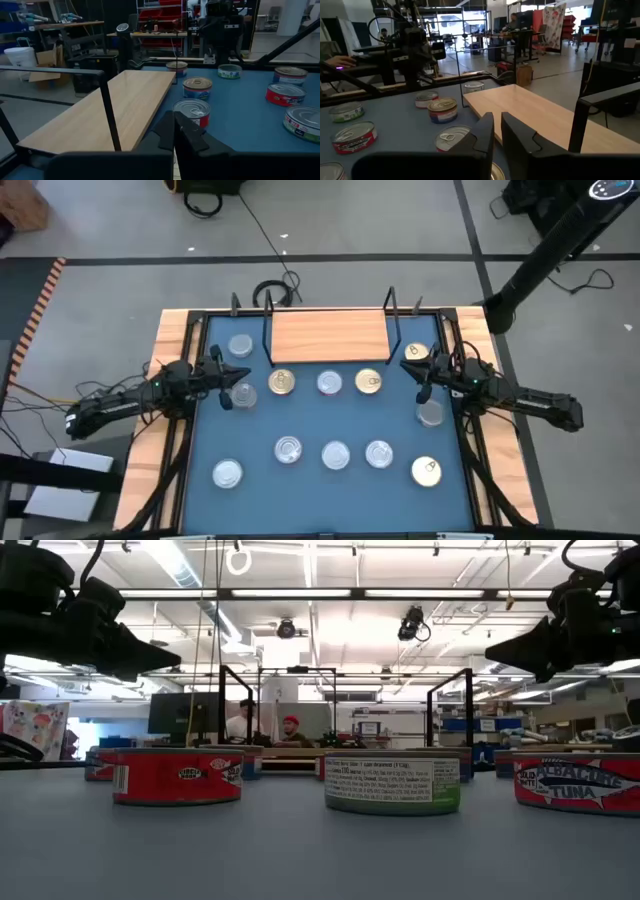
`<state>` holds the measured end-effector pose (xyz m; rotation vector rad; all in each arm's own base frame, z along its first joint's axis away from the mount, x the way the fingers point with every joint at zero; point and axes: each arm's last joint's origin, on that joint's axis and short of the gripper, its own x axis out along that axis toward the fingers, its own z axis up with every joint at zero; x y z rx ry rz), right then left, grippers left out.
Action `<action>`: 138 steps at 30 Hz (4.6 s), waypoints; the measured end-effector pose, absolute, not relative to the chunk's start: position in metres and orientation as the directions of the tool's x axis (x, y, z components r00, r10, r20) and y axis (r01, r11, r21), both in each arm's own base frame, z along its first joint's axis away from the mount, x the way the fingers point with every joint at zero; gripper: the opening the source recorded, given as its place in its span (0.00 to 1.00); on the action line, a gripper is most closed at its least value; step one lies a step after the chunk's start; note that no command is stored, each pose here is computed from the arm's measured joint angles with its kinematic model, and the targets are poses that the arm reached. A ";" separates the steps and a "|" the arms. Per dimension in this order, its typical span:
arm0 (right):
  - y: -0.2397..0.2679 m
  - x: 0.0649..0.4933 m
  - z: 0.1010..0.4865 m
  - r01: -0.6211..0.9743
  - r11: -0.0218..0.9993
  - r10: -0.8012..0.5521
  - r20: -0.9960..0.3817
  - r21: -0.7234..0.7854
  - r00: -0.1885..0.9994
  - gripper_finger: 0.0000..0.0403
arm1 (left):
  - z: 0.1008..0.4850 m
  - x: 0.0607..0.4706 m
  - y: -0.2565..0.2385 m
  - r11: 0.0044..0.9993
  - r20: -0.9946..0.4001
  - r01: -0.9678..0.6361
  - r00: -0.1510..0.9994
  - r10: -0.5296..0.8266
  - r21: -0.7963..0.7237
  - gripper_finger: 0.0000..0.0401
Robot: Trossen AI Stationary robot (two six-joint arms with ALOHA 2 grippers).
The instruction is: Stack canned seafood by type on shelf
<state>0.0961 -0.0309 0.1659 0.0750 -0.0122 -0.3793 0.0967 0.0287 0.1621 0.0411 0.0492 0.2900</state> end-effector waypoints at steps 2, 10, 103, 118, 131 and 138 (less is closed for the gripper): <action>-0.031 0.096 0.166 0.370 0.926 -0.371 -0.002 0.076 0.929 0.11 | 0.162 0.097 0.029 0.957 -0.043 -0.285 0.957 0.287 0.048 0.01; -0.031 0.096 0.166 0.369 0.926 -0.370 -0.002 0.075 0.929 0.11 | 0.162 0.097 0.029 0.957 -0.043 -0.285 0.957 0.287 0.048 0.01; -0.031 0.096 0.166 0.369 0.926 -0.370 -0.002 0.075 0.929 0.11 | 0.162 0.097 0.029 0.957 -0.043 -0.285 0.957 0.287 0.048 0.01; -0.030 0.094 0.187 0.331 0.926 -0.365 0.214 0.179 0.906 0.11 | 0.163 0.097 0.029 0.957 -0.034 -0.286 0.957 0.287 0.048 0.01; -0.021 0.105 0.186 0.132 0.954 -0.157 0.070 0.270 0.985 0.02 | 0.164 0.096 0.031 0.923 -0.017 -0.363 0.930 0.368 0.126 0.01; -0.012 0.118 0.203 0.134 0.942 -0.063 -0.231 0.306 0.971 0.01 | 0.167 0.096 0.031 0.921 0.010 -0.370 0.928 0.372 0.125 0.01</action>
